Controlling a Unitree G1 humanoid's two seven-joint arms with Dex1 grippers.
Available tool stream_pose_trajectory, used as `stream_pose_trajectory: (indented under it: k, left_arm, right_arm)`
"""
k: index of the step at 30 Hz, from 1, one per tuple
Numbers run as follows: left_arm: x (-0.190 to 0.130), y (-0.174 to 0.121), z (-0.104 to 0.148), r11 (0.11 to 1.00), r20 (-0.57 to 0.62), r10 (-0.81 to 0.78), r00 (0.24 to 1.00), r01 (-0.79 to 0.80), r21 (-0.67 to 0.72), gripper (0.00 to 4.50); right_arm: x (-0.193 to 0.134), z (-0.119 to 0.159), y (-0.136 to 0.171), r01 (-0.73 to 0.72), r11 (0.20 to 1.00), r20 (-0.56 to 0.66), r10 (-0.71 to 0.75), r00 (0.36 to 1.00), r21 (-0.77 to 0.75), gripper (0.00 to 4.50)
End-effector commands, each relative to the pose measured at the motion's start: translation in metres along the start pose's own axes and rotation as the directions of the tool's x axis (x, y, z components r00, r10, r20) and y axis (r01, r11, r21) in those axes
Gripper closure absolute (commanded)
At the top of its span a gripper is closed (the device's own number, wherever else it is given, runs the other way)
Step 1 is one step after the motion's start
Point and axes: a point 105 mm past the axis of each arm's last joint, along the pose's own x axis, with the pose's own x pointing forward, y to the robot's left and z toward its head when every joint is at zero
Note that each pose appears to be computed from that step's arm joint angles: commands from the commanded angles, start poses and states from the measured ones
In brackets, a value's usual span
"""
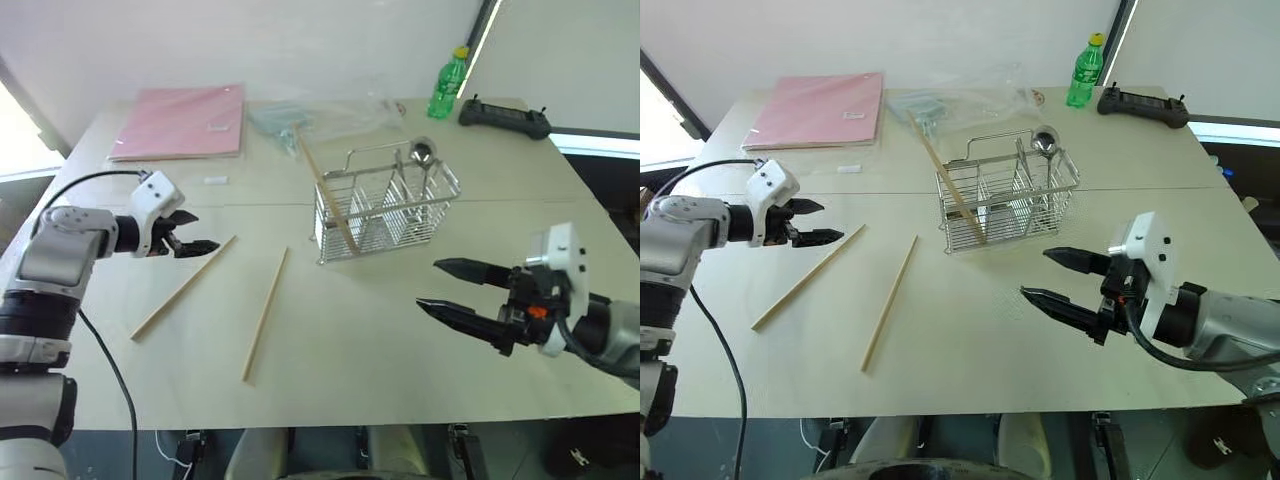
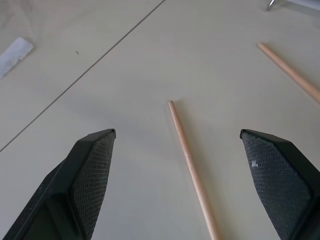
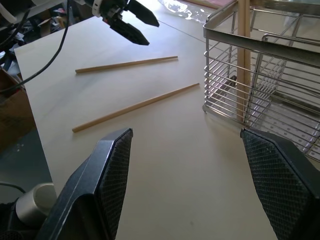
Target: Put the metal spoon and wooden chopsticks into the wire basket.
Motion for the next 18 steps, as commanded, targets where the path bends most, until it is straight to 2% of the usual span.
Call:
stream_pose_trajectory:
  k: [1, 10, 16, 18]
  left_arm:
    - [0.011, 0.008, -0.004, 0.998, -0.05, 0.029, 0.998, -0.026, 0.06, 0.29]
    - [0.049, 0.019, -0.02, 0.998, -0.156, 0.055, 0.986, -0.05, 0.034, 0.29]
    - [0.063, 0.01, -0.027, 0.999, -0.184, -0.004, 0.983, -0.002, -0.034, 0.29]
    - [0.064, 0.007, -0.03, 0.998, -0.19, -0.029, 0.981, 0.017, -0.064, 0.84]
  right_arm:
    - [0.0, 0.007, 0.003, -0.02, 0.998, 0.009, 0.021, 1.0, -0.052, 0.98]
    - [-0.004, 0.007, 0.005, -0.029, 0.998, -0.013, 0.029, 1.0, -0.061, 0.98]
    - [-0.003, 0.008, 0.002, 0.003, 0.998, 0.003, -0.002, 1.0, -0.06, 0.98]
    - [-0.003, 0.009, 0.001, 0.01, 0.998, 0.008, -0.009, 1.0, -0.057, 0.94]
